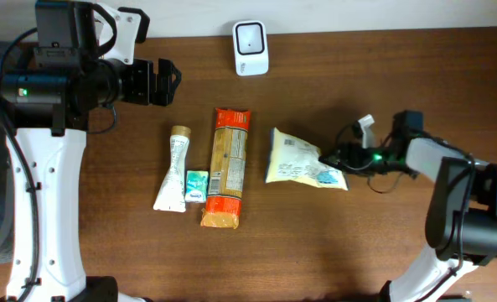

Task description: Scan the item barcode

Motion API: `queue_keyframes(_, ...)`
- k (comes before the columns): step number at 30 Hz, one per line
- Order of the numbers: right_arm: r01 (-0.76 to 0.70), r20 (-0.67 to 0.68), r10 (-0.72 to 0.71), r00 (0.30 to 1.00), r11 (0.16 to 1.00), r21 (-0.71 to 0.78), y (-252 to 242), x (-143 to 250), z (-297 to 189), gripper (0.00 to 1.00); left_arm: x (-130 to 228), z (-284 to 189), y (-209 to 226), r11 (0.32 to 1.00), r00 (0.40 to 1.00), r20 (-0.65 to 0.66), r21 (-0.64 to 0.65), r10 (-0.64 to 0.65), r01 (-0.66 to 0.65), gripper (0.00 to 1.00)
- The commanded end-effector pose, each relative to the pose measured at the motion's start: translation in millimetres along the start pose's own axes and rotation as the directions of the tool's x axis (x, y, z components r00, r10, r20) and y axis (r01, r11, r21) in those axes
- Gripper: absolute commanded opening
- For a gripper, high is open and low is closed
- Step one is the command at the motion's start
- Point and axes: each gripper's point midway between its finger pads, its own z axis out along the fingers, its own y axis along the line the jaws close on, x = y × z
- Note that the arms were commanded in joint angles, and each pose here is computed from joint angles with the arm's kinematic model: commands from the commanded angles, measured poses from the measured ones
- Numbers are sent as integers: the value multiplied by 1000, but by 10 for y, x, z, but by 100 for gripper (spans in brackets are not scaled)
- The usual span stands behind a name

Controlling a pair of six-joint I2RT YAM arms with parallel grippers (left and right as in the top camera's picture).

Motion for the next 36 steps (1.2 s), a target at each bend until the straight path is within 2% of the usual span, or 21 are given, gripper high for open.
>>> queue_keyframes(1, -27, -61, 36, 997, 990, 135, -27, 174, 345, 66, -10, -29, 4, 1000, 1000, 8, 0, 15, -15, 99)
queue_keyframes(2, 8, -75, 5, 997, 985, 171, 23, 181, 475, 40, -10, -29, 4, 1000, 1000, 8, 0, 16, -16, 99)
queue_keyframes(4, 8, -74, 7, 997, 979, 203, 60, 177, 574, 4, -10, -29, 4, 1000, 1000, 8, 0, 16, -16, 99)
queue_keyframes(7, 1, -65, 10, 998, 987, 160, 117, 144, 551, 4, -10, -29, 4, 1000, 1000, 8, 0, 16, -16, 99)
queue_keyframes(9, -44, -39, 49, 998, 990, 135, 137, -16, 387, 14, -10, -29, 4, 1000, 1000, 8, 0, 15, -15, 99)
queue_keyframes(10, -59, -29, 64, 998, 988, 146, 121, -146, 218, 14, -10, -29, 4, 1000, 1000, 8, 0, 15, -15, 99)
queue_keyframes(11, -35, -29, 40, 999, 985, 167, 107, -304, -22, 8, -10, -29, 4, 1000, 1000, 8, 0, 16, -16, 99)
queue_keyframes(12, -30, -28, 36, 999, 981, 193, 76, -367, -133, 8, -11, -29, 4, 1000, 1000, 8, 0, 15, -15, 99)
queue_keyframes(13, 0, -45, 10, 999, 979, 205, 95, -408, -247, 37, -11, -29, 4, 1000, 1000, 8, 0, 15, -15, 99)
queue_keyframes(14, 3, -77, 13, 997, 979, 206, 139, -366, -288, 95, -10, -29, 4, 1000, 1000, 8, 0, 16, -16, 99)
queue_keyframes(15, -21, -102, 42, 994, 979, 204, 167, -295, -292, 99, -10, -29, 4, 1000, 1000, 8, 0, 16, -16, 99)
queue_keyframes(17, -19, -150, 51, 987, 978, 206, 206, -175, -265, 99, -11, -29, 4, 1000, 1000, 8, 0, 16, -16, 99)
queue_keyframes(20, -44, -147, 92, 985, 952, 304, 84, -172, -268, 99, -10, -29, 4, 1000, 1000, 8, 0, 16, -16, 99)
queue_keyframes(24, -43, -169, 160, 973, 837, 546, -93, 13, 6, 99, -10, -29, 4, 1000, 1000, 8, 0, 15, -15, 99)
queue_keyframes(25, -50, -164, 173, 971, 821, 568, -127, 73, 120, 99, -11, -29, 4, 1000, 1000, 8, 0, 16, -16, 99)
queue_keyframes(29, -69, -163, 206, 965, 798, 598, -297, 178, 225, 38, -11, -29, 4, 1000, 1000, 8, 0, 16, -16, 99)
queue_keyframes(30, -70, -163, 206, 965, 798, 598, -297, 178, 224, 31, -11, -29, 4, 1000, 1000, 8, 0, 16, -16, 99)
queue_keyframes(32, -64, -154, 190, 970, 806, 589, -287, 133, 240, 11, -10, -29, 4, 1000, 1000, 8, 0, 16, -16, 99)
queue_keyframes(33, -61, -146, 178, 973, 811, 582, -277, 96, 254, 4, -10, -29, 4, 1000, 1000, 8, 0, 15, -15, 99)
queue_keyframes(34, -41, -152, 151, 977, 829, 558, -232, 48, 275, 4, -10, -29, 4, 1000, 1000, 8, 0, 16, -16, 99)
queue_keyframes(36, 113, -197, -37, 980, 914, 389, 154, -155, 320, 4, -10, -29, 4, 1000, 1000, 8, 0, 15, -15, 99)
